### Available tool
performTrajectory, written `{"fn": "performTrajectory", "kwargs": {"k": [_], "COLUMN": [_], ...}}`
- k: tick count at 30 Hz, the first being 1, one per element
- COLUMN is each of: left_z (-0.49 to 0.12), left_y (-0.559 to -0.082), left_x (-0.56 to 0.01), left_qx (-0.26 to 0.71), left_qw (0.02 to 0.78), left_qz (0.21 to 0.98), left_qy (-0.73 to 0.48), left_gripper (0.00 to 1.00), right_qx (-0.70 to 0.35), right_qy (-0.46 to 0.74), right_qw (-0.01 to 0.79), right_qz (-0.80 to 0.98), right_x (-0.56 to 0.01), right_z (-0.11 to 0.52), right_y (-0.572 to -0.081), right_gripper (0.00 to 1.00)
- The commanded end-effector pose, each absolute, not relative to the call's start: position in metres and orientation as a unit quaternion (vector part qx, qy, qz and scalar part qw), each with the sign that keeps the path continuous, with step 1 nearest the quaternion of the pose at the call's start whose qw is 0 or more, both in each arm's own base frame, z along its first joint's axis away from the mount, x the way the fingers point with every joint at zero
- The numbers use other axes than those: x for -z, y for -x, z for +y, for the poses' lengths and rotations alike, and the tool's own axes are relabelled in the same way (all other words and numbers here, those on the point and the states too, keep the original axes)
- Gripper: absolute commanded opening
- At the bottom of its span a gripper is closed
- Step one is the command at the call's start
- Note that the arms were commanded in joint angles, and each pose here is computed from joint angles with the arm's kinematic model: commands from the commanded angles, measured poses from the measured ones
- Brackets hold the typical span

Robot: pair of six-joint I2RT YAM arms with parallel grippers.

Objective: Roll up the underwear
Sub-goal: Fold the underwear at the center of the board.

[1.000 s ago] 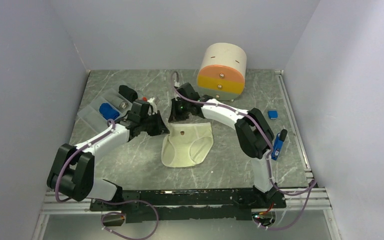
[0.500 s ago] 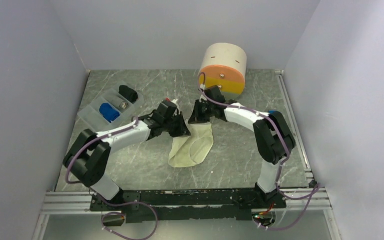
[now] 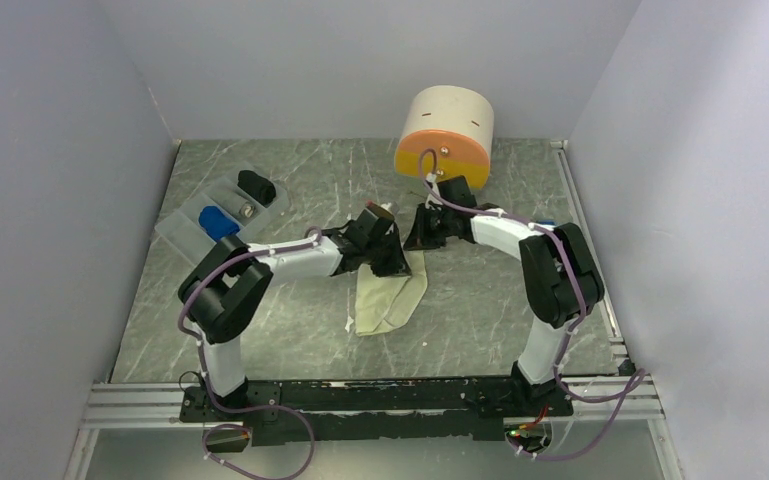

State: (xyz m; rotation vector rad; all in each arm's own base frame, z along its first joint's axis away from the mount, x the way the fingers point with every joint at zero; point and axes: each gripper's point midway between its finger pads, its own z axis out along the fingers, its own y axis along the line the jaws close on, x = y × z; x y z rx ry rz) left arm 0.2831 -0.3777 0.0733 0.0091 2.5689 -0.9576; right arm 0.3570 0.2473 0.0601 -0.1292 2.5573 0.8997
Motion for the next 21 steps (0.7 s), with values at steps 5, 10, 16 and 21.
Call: {"fn": "performTrajectory", "kwargs": {"k": [5, 10, 16, 21], "left_z": [-0.406, -0.416, -0.422, -0.428], "left_y": [-0.288, -0.286, -0.283, -0.282], "left_x": [-0.084, -0.090, -0.101, -0.115], "left_qx": [0.370, 0.388, 0.410, 0.433], "left_qw": [0.203, 0.194, 0.183, 0.177], "left_qz": [0.907, 0.901, 0.893, 0.884], "left_qy": [-0.001, -0.008, -0.012, -0.022], "left_gripper": [0.05, 0.05, 0.05, 0.05], "right_qx": [-0.311, -0.307, -0.295, -0.299], "right_qy": [0.046, 0.050, 0.054, 0.062], "right_qw": [0.252, 0.253, 0.246, 0.239], "right_qz": [0.915, 0.916, 0.922, 0.922], "right_x": [-0.070, -0.069, -0.064, -0.063], "right_z": [0.216, 0.211, 0.207, 0.209], "right_y": [-0.374, -0.378, -0.379, -0.376], "right_gripper": [0.07, 0.08, 0.09, 0.09]}}
